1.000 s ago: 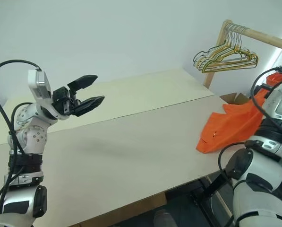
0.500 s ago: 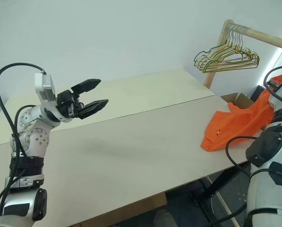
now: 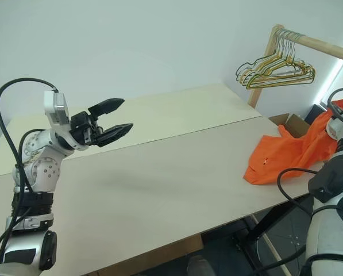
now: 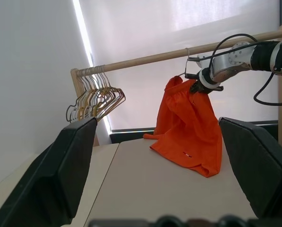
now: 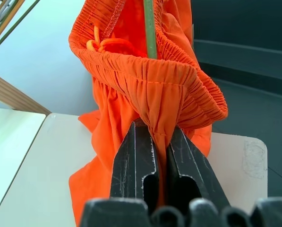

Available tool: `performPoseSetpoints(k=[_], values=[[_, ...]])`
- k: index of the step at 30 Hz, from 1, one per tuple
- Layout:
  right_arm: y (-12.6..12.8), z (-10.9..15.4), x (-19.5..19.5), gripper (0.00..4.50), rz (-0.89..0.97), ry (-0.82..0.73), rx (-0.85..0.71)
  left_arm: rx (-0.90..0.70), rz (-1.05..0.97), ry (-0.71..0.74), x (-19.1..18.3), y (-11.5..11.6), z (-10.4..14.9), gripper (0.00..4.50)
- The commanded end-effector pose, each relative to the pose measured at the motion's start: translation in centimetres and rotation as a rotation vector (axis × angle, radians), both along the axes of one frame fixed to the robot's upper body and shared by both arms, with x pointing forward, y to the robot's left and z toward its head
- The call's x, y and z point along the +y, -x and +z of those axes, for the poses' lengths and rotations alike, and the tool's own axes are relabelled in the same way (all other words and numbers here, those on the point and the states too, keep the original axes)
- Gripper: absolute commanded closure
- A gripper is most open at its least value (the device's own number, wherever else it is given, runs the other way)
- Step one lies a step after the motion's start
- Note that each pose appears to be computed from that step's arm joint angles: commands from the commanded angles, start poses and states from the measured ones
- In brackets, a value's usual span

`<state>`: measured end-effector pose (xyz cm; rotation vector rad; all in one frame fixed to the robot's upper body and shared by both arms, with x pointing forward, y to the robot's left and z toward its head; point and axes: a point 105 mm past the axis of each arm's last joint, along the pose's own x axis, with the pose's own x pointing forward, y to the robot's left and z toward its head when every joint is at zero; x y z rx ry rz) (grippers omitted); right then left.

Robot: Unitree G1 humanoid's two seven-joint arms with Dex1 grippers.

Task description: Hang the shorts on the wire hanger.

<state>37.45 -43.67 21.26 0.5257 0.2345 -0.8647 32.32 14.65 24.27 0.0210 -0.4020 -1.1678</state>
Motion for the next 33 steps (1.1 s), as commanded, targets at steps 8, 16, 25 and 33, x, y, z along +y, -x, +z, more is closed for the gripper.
performPoseSetpoints(k=[8, 16, 25, 33], values=[[0.5, 0.1, -0.7, 3.62, -0.019, 0.094, 0.069, -0.045, -0.006, -0.009, 0.2, 0.5, 1.1, 0.0], [0.6, 0.8, -0.9, 0.83, -0.031, 0.125, 0.065, -0.049, -0.017, 0.006, 0.1, 0.6, 1.2, 0.0], [0.8, 2.8, -1.2, 0.03, -0.113, 0.254, 0.083, -0.052, -0.023, 0.024, 0.0, 0.6, 1.4, 0.0], [1.6, 7.4, -1.0, 0.03, -0.294, 0.634, 0.142, -0.052, -0.029, 0.031, -0.1, 0.7, 1.3, 0.0]])
